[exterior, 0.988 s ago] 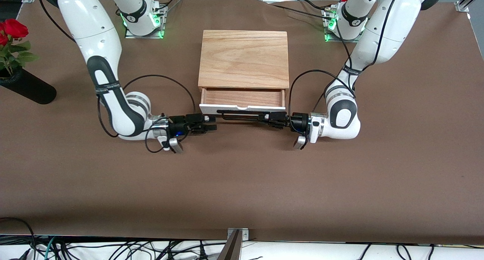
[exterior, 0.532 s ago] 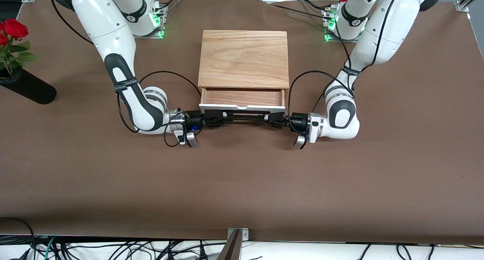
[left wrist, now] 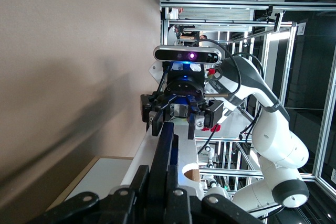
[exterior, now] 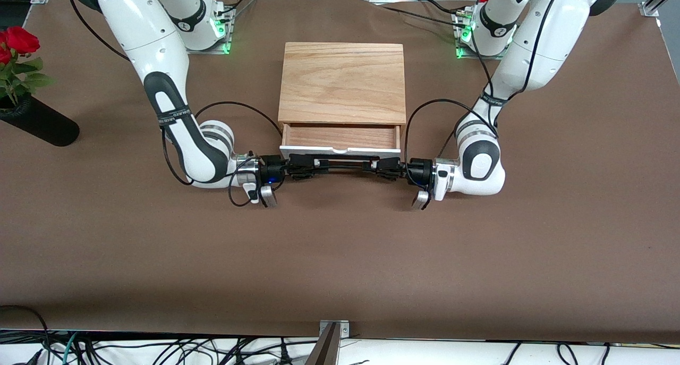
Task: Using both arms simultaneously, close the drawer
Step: 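Push the white drawer into the box with both grippers together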
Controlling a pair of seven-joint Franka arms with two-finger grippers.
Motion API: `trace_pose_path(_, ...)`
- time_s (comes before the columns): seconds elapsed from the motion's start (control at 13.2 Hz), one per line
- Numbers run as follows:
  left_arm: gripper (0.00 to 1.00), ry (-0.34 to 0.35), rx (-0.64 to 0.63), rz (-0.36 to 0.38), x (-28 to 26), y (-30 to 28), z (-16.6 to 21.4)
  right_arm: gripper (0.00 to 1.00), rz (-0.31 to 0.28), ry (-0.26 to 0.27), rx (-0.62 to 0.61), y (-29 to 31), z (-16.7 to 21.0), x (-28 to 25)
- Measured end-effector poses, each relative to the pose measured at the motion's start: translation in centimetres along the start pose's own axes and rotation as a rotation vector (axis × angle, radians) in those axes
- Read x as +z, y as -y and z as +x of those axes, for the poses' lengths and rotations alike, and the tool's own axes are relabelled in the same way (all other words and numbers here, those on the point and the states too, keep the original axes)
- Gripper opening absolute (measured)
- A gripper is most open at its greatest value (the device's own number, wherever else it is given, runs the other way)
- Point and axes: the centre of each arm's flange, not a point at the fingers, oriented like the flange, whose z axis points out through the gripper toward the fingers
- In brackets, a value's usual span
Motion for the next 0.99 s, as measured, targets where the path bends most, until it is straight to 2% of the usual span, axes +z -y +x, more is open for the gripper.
trace_pose_path(0.38, 0.19, 0.000, 0.000, 0.000, 0.0, 0.0, 0.0, 0.40, -0.012, 0.006, -0.015, -0.4, -0.1, -0.6)
trace_pose_path(0.46, 0.19, 0.000, 0.000, 0.000, 0.0, 0.0, 0.0, 0.32, -0.013, 0.007, -0.019, -0.5, -0.2, -0.7)
trace_pose_path(0.76, 0.19, 0.000, 0.000, 0.000, 0.0, 0.0, 0.0, 0.31, -0.010, 0.011, -0.038, -1.0, -0.9, -1.0)
trace_pose_path(0.91, 0.19, 0.001, 0.000, -0.001, 0.0, 0.0, 0.0, 0.27, -0.010, 0.012, -0.041, -0.6, -1.2, -1.1)
trace_pose_path(0.99, 0.19, 0.003, 0.001, -0.005, 0.0, 0.0, 0.0, 0.18, -0.005, 0.015, -0.047, -0.5, -1.4, -1.2)
